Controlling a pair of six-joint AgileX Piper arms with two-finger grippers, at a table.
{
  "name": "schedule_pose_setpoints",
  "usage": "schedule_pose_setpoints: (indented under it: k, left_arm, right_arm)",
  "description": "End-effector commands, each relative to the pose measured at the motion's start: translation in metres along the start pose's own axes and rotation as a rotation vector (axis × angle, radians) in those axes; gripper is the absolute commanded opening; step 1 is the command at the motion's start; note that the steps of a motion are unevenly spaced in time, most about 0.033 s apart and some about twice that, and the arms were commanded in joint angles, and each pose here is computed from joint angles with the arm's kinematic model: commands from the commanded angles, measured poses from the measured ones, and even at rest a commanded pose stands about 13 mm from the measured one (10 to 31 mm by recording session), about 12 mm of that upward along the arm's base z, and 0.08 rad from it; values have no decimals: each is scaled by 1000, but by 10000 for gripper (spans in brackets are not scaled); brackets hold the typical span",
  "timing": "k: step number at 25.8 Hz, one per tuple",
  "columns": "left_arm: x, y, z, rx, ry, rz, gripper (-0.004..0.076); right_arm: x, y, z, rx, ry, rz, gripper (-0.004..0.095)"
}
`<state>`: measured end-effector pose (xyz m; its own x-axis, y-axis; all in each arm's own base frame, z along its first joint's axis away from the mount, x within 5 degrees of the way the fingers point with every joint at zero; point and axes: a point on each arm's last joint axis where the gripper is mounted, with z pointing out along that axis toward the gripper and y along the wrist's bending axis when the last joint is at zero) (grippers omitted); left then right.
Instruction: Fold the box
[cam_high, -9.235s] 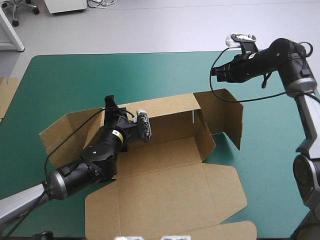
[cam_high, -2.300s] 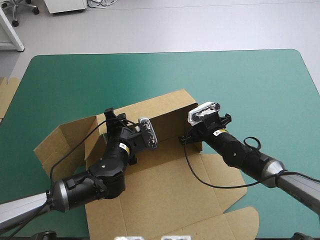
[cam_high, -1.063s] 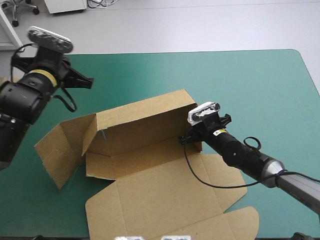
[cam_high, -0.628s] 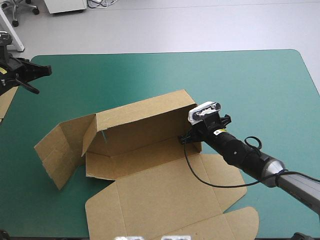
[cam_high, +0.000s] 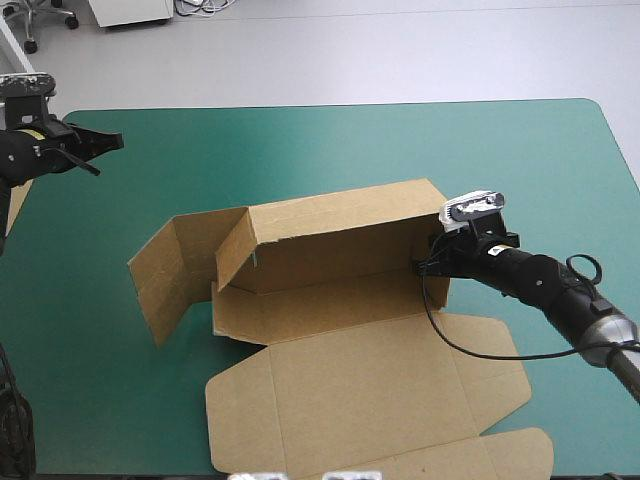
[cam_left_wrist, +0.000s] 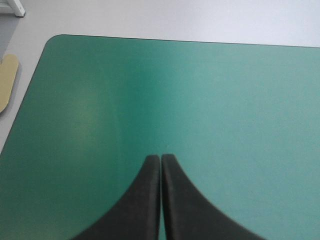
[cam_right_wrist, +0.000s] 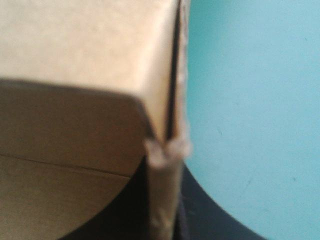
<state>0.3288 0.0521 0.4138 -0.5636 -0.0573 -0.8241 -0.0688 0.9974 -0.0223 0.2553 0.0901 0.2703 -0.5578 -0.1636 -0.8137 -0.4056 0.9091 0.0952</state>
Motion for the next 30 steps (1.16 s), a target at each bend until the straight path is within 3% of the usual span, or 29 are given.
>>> schedule_pose_setpoints:
  k: [1,8,12,19,25,30]
  left_arm:
    - [-18,10,-24,-26,-144,-39,-3]
    - [-18,15,-25,1,-150,-45,-3]
    - [-18,15,-25,4,-147,-43,-3]
    - [-17,13,-25,24,-135,-39,-3]
    - [-16,13,-25,25,-133,-38,-3]
    - [-16,13,-25,25,-133,-38,-3]
  right_arm:
    - [-20,-4,-21,32,48,0,4]
    - [-111,9,-78,-3,4,9,3]
    - [-140,11,-88,-8,57,7,3]
    - [-156,8,-50,-62,260,23,2]
    - [-146,1,-8,-77,376,40,1]
    - [-138,1,19,-138,426,17,0]
